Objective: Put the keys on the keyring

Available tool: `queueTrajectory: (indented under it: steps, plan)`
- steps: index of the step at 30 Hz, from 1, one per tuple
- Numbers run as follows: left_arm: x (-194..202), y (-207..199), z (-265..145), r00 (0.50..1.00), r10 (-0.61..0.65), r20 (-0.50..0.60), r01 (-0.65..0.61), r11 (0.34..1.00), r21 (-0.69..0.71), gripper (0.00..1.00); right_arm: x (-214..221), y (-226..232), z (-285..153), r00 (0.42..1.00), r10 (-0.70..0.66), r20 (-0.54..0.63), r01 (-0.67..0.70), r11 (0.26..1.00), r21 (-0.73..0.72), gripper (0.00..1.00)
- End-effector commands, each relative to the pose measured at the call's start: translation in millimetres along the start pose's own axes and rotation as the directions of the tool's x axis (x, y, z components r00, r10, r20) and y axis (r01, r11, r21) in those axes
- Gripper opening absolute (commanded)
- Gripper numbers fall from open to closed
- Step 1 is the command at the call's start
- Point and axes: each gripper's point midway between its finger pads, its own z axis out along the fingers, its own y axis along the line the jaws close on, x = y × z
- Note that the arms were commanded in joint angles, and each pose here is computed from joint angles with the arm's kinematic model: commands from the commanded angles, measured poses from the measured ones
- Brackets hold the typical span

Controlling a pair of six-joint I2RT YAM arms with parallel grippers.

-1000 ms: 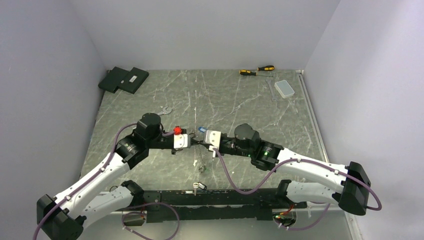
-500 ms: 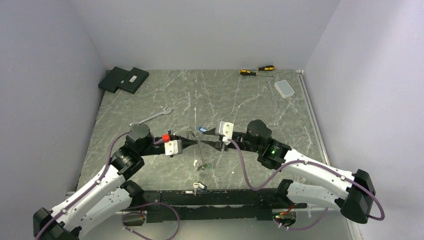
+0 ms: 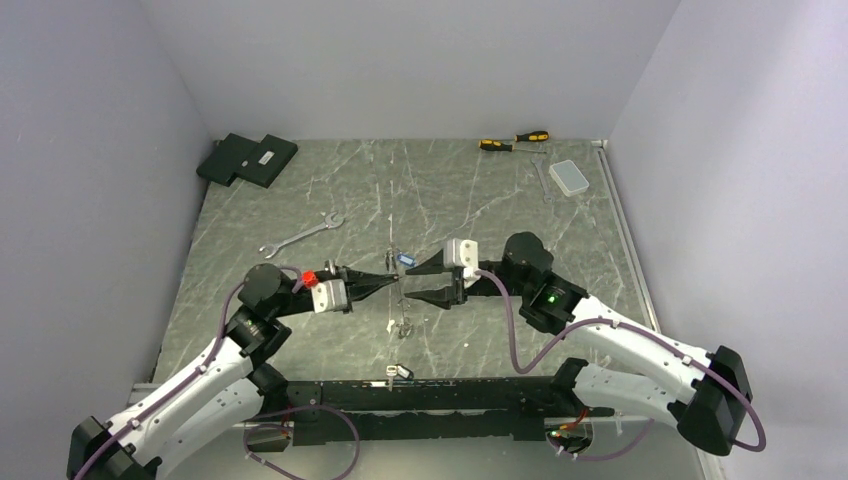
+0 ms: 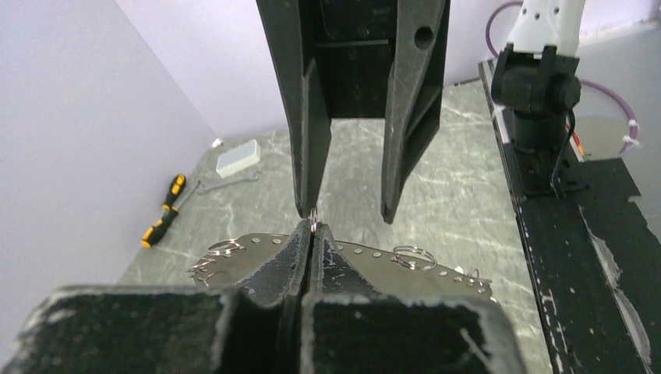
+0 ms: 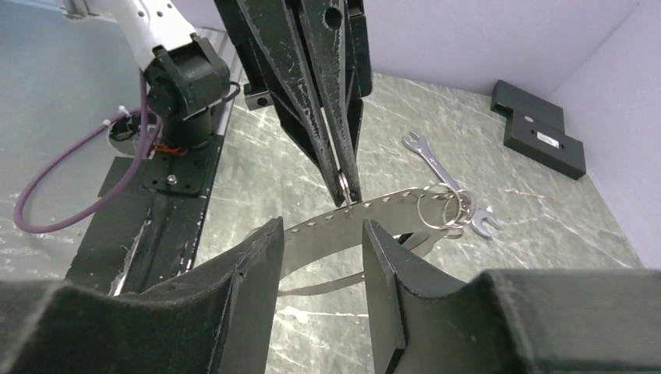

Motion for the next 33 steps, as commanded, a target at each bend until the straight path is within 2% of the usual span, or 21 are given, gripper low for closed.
queueTrajectory:
  steps: [1, 11, 19, 33]
  plan:
    - [-46.8, 4.4, 2.2, 0.984, 0.068, 0.165, -0.068, 0.998, -0.009, 0.0, -23.9, 1.1, -1.8, 0.995, -0.036, 0.09, 0.039, 0.999, -0.029, 0.45]
    - [-58.7, 2.8, 3.4, 0.975, 0.066, 0.211, -0.069, 0.998, 0.007, 0.0, -42.0, -7.9, -7.7, 0.984, -0.052, 0.172, 0.056, 0.998, -0.023, 0.41]
    - [-58.8, 3.5, 5.5, 0.972, 0.054, 0.23, -0.057, 0.998, 0.008, 0.0, -53.0, 0.3, -5.6, 0.975, -0.037, 0.218, 0.057, 0.995, -0.085, 0.36]
    - [-62.4, 4.8, 7.3, 0.967, 0.043, 0.252, -0.047, 0.999, 0.01, 0.0, -52.8, -4.9, 2.4, 0.974, -0.016, 0.225, 0.038, 0.995, -0.095, 0.23]
